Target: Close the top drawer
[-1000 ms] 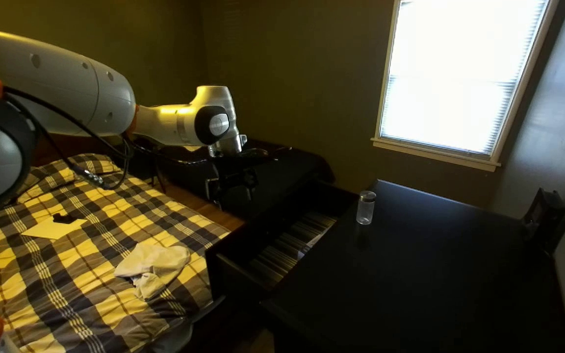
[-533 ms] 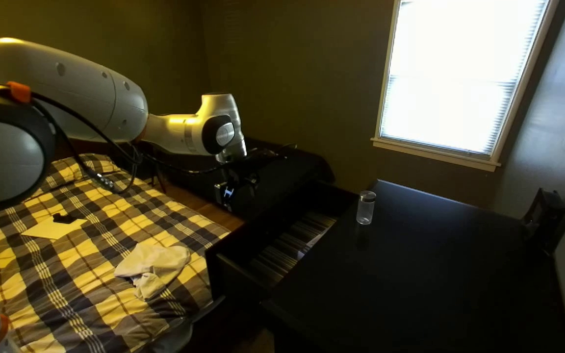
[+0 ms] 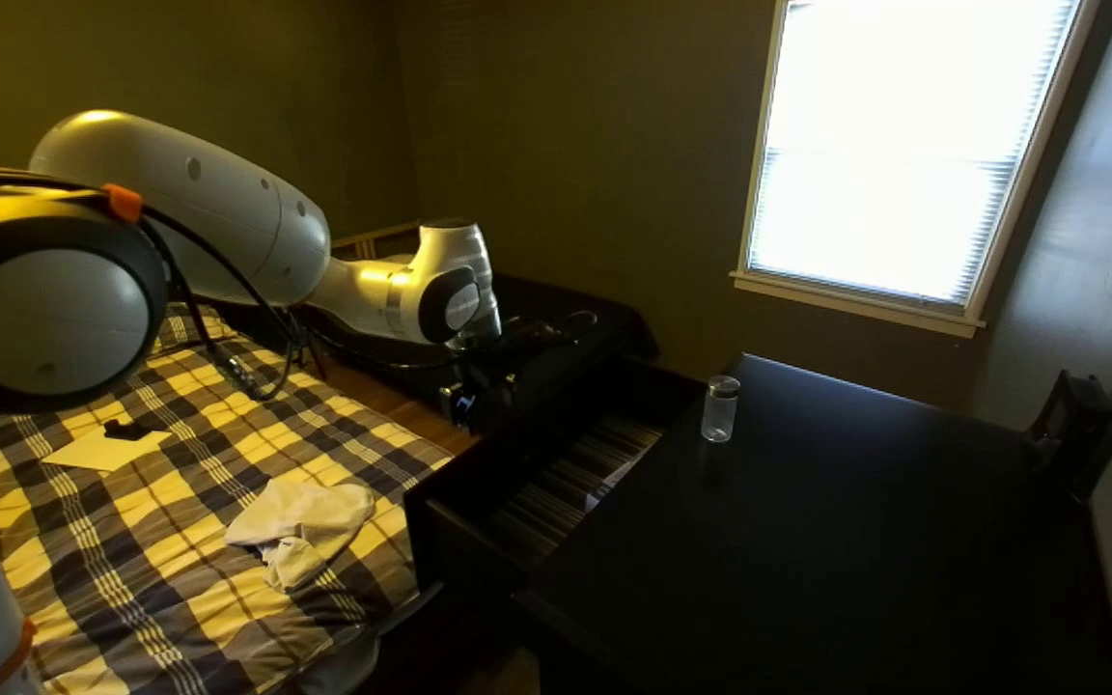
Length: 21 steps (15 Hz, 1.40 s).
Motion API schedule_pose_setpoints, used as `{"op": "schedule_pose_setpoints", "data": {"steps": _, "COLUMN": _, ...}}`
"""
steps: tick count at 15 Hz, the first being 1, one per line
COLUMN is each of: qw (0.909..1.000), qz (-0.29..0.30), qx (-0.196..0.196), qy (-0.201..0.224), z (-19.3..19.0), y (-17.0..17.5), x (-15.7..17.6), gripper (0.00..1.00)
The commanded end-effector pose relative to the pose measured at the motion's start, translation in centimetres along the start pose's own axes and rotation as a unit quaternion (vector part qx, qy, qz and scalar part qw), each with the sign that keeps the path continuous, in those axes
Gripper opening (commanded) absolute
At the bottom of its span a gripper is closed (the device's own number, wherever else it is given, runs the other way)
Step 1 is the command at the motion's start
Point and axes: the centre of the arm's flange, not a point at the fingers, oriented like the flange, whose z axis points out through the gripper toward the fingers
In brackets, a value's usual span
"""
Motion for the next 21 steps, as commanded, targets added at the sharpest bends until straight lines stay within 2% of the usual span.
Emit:
{"op": "schedule_pose_setpoints", "data": {"steps": 1, "qw": 0.9999, "qz": -0.014, "qx": -0.001, "qy": 0.004, "z": 2.5, "y": -0.3, "x": -0.9, "gripper": 1.0}}
{"op": "schedule_pose_setpoints", "data": {"steps": 13, "qw": 0.9963, "qz": -0.036, "qx": 0.0, "qy": -0.078, "z": 2.5, "y": -0.7, "x": -4.3, "gripper": 1.0}}
{"op": "schedule_pose_setpoints", "data": {"steps": 21, "qw": 0.9897, "qz": -0.006, "qx": -0.002, "qy": -0.143, "z": 1.7, "y": -2.1, "x": -8.0, "gripper": 1.0}}
